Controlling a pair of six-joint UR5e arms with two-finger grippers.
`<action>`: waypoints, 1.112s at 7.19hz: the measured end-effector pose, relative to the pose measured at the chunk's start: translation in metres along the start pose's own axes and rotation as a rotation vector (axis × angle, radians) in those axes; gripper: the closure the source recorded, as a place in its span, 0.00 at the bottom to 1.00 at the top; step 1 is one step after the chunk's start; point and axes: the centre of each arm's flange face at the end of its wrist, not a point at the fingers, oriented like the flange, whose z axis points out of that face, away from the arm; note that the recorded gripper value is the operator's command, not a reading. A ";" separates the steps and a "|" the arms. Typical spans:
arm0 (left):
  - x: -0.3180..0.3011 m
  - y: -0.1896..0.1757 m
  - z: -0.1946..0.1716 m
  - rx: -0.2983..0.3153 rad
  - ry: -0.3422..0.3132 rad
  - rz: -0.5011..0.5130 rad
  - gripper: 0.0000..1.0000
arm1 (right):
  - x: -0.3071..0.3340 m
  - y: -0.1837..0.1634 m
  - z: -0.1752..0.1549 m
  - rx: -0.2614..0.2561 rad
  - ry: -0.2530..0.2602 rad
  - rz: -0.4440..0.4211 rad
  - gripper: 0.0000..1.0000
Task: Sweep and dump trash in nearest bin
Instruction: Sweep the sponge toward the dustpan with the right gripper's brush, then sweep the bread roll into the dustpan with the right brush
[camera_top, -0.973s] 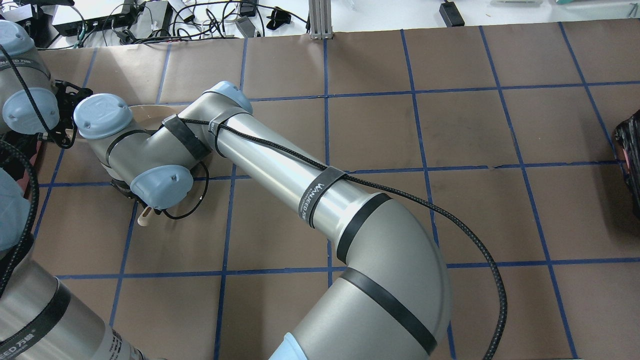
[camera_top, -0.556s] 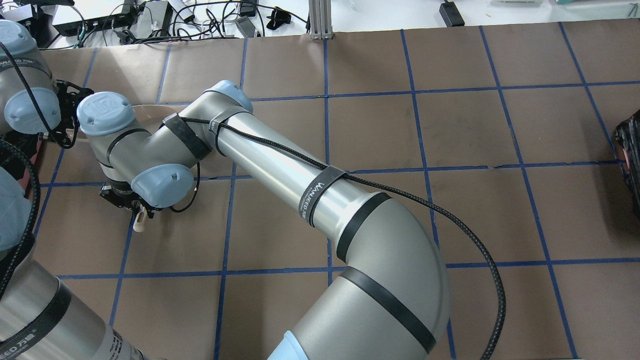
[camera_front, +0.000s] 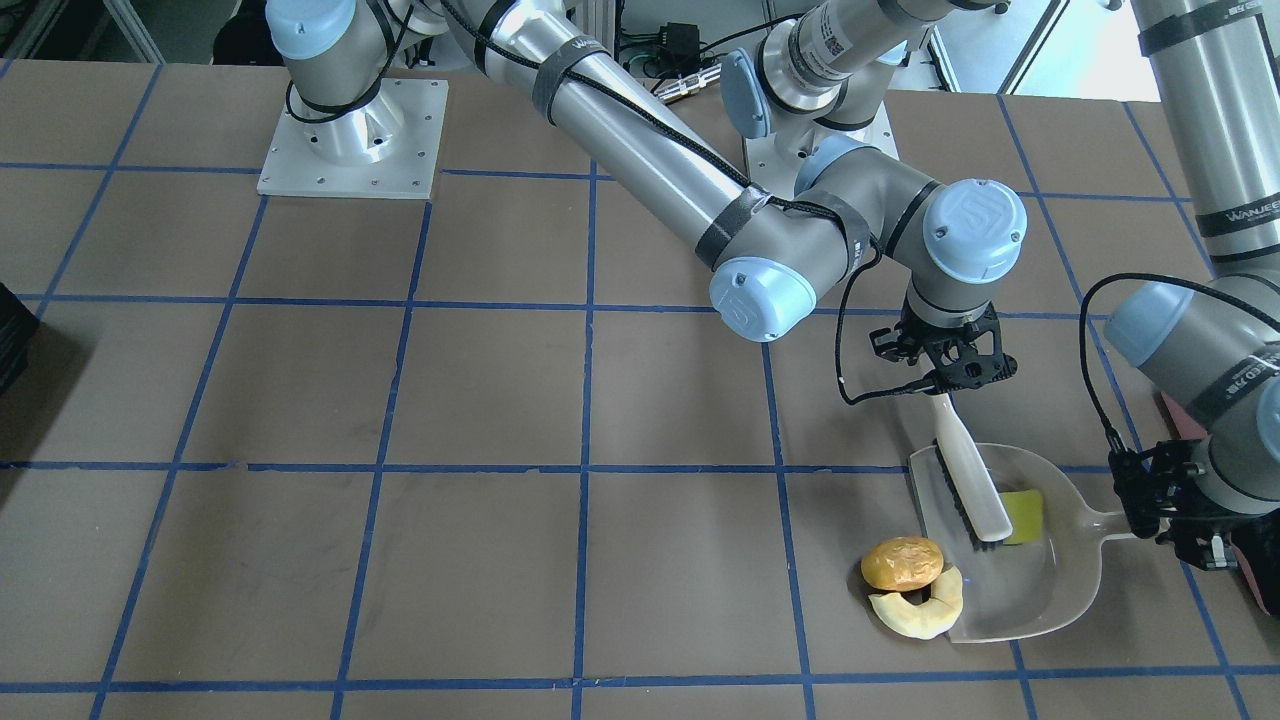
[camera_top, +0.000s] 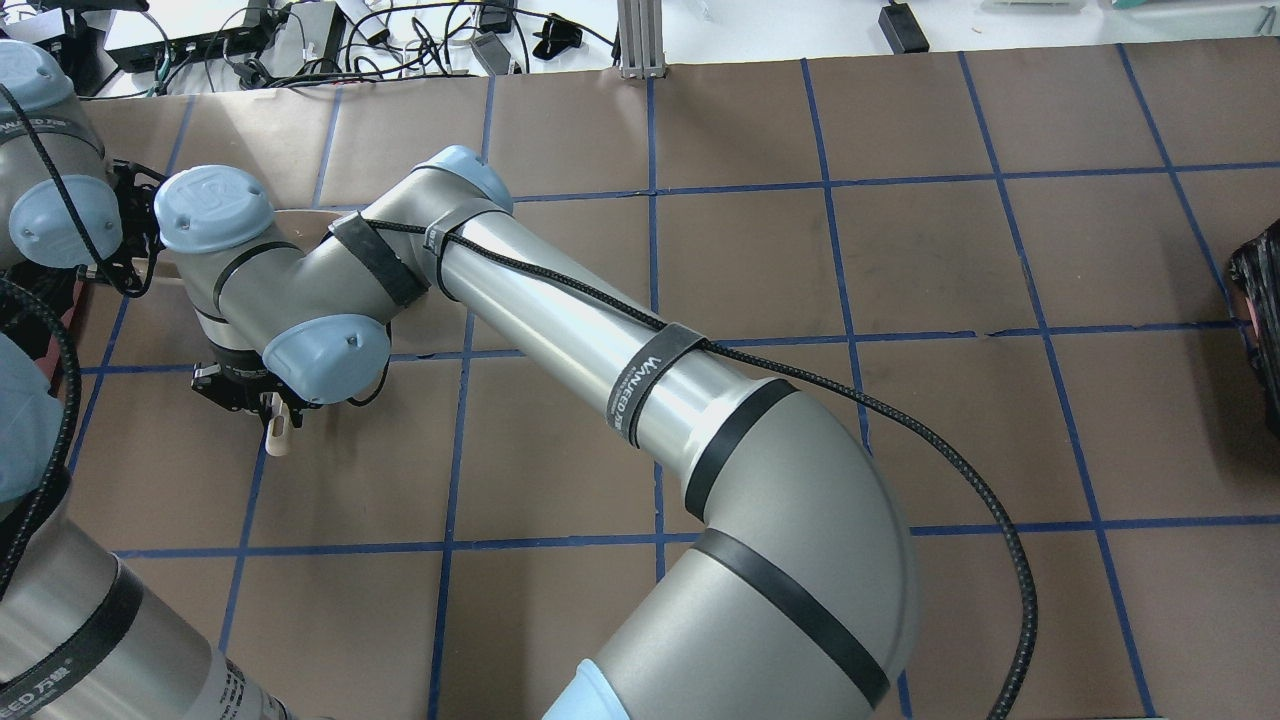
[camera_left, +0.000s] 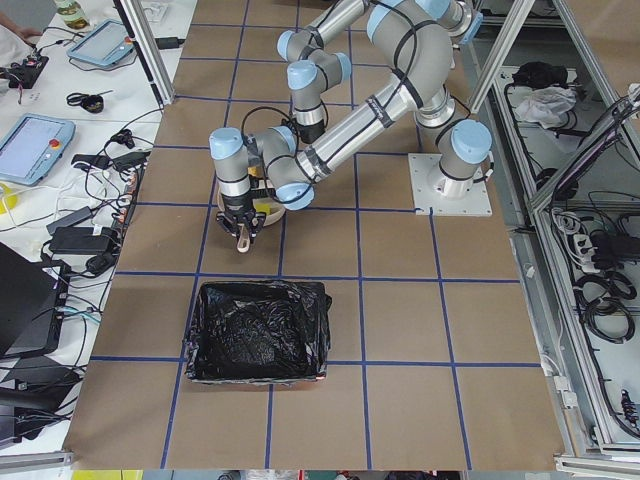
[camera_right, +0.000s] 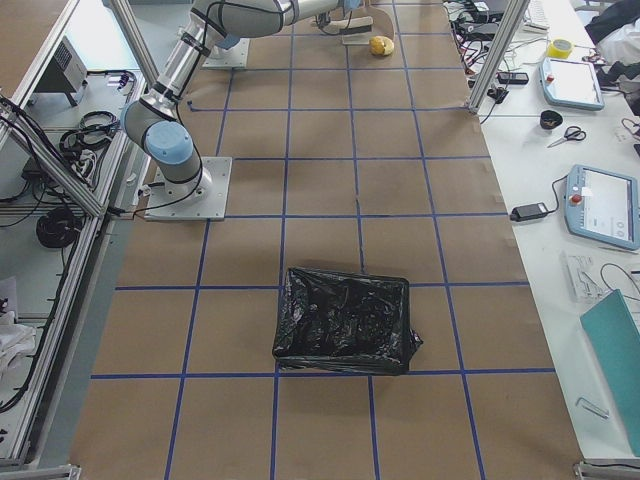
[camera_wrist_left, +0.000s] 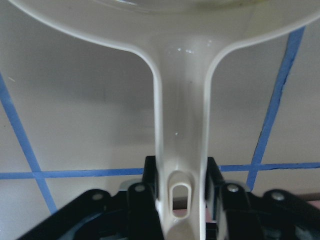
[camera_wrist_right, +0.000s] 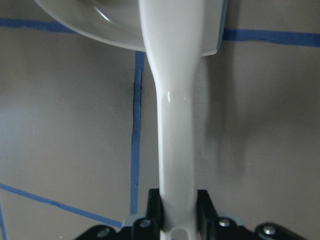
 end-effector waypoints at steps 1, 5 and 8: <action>0.000 0.000 0.000 -0.001 0.001 0.000 1.00 | -0.001 -0.004 -0.020 0.044 -0.024 0.114 1.00; 0.001 0.001 0.001 -0.019 0.012 -0.001 1.00 | 0.047 -0.063 -0.085 0.163 -0.056 0.500 1.00; 0.001 0.002 0.001 -0.035 0.020 -0.006 1.00 | 0.066 -0.087 -0.053 0.147 -0.054 0.828 1.00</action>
